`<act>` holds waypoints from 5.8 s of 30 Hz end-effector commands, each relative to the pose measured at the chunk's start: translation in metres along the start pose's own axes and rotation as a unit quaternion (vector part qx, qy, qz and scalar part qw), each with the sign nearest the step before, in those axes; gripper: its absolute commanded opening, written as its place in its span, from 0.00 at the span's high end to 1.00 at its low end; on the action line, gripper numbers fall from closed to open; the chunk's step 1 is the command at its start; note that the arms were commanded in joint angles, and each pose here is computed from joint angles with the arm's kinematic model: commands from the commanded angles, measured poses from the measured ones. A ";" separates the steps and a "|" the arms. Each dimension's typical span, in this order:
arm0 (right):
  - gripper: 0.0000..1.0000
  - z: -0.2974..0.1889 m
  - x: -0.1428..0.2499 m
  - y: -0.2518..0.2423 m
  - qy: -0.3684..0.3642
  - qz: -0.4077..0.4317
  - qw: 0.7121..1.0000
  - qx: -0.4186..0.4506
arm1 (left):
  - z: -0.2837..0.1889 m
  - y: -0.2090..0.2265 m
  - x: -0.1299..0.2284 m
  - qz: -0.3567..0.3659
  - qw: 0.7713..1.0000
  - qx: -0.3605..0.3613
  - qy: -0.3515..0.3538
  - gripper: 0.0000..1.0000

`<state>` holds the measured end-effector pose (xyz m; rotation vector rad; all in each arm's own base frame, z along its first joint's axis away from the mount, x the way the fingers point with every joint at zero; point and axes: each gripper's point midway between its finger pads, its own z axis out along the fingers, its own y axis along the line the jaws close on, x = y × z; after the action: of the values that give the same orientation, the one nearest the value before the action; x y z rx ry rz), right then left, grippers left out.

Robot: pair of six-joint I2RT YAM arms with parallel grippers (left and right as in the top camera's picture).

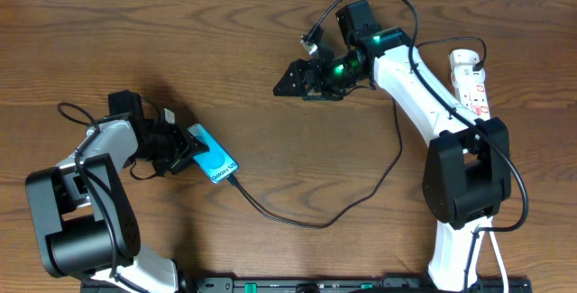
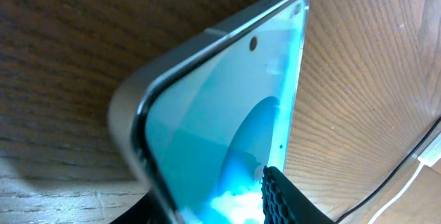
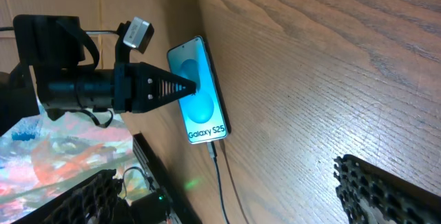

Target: Plug charger to phone and switch on socket

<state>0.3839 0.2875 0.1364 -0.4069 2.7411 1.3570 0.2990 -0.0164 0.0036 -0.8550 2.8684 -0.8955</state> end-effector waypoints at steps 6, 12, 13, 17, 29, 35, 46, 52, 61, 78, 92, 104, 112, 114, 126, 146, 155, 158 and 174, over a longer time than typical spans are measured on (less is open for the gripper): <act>0.01 0.002 -0.001 0.005 0.001 -0.013 1.000 -0.005 | 0.004 0.025 0.004 -0.009 0.998 -0.057 0.003 0.62; 0.01 0.001 -0.001 0.005 0.001 -0.013 1.000 -0.005 | 0.004 0.027 0.008 -0.015 0.998 -0.062 0.011 0.63; 0.01 0.001 -0.001 0.005 0.001 -0.013 1.000 -0.005 | 0.003 0.030 0.009 -0.016 0.997 -0.070 0.012 0.63; 0.01 0.002 -0.001 0.005 0.001 -0.013 1.000 -0.005 | 0.002 0.037 0.009 -0.018 0.996 -0.089 0.011 0.63; 0.01 -0.010 -0.004 -0.013 -0.008 0.010 1.000 0.026 | -0.017 0.006 0.000 0.012 0.999 -0.039 -0.025 0.63; 0.01 -0.088 0.007 -0.076 -0.055 0.111 0.971 0.206 | -0.103 -0.054 0.000 0.106 0.979 0.012 -0.172 0.52; 0.01 -0.282 0.018 -0.076 -0.303 0.196 0.857 0.369 | -0.152 -0.080 0.024 0.151 0.956 0.037 -0.248 0.40; 0.01 -0.365 0.038 -0.106 -0.394 0.267 0.794 0.379 | -0.149 -0.077 0.023 0.146 0.959 0.035 -0.240 0.40; 0.01 -0.387 0.029 -0.171 -0.387 0.247 0.858 0.230 | -0.146 -0.076 0.022 0.144 0.960 0.033 -0.236 0.40; 0.01 -0.327 0.042 -0.278 -0.247 0.180 0.914 0.267 | -0.145 -0.074 0.025 0.140 0.963 0.031 -0.229 0.39; 0.01 -0.286 0.013 -0.291 -0.213 0.119 0.928 0.282 | -0.145 -0.071 0.023 0.137 0.962 0.021 -0.233 0.39; 0.01 -0.289 0.018 -0.305 -0.214 0.155 0.915 0.307 | -0.145 -0.071 0.023 0.137 0.962 0.021 -0.233 0.39; 0.01 -0.292 0.015 -0.310 -0.228 0.175 0.906 0.312 | -0.144 -0.067 0.024 0.134 0.963 0.012 -0.232 0.39; 0.01 -0.292 0.014 -0.310 -0.229 0.174 0.906 0.312 | -0.144 -0.065 0.024 0.132 0.964 0.008 -0.232 0.39; 0.01 -0.265 0.014 -0.325 -0.206 0.186 0.913 0.299 | -0.144 -0.065 0.024 0.132 0.964 0.008 -0.232 0.38; 0.01 -0.251 0.004 -0.313 -0.217 0.216 0.913 0.268 | -0.144 -0.065 0.024 0.132 0.964 0.008 -0.232 0.38; 0.01 -0.240 -0.005 -0.305 -0.215 0.203 0.918 0.264 | -0.144 -0.065 0.024 0.132 0.964 0.008 -0.231 0.38; 0.01 -0.240 -0.006 -0.304 -0.215 0.206 0.918 0.263 | -0.144 -0.065 0.025 0.131 0.964 0.008 -0.231 0.38; 0.01 -0.186 0.012 -0.330 -0.162 0.249 0.930 0.216 | -0.143 -0.064 0.025 0.131 0.964 0.007 -0.229 0.38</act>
<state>0.4843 -0.1094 0.0408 0.5230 2.7174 0.4581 0.2842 -0.0020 0.1619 -0.5744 2.4825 -0.6171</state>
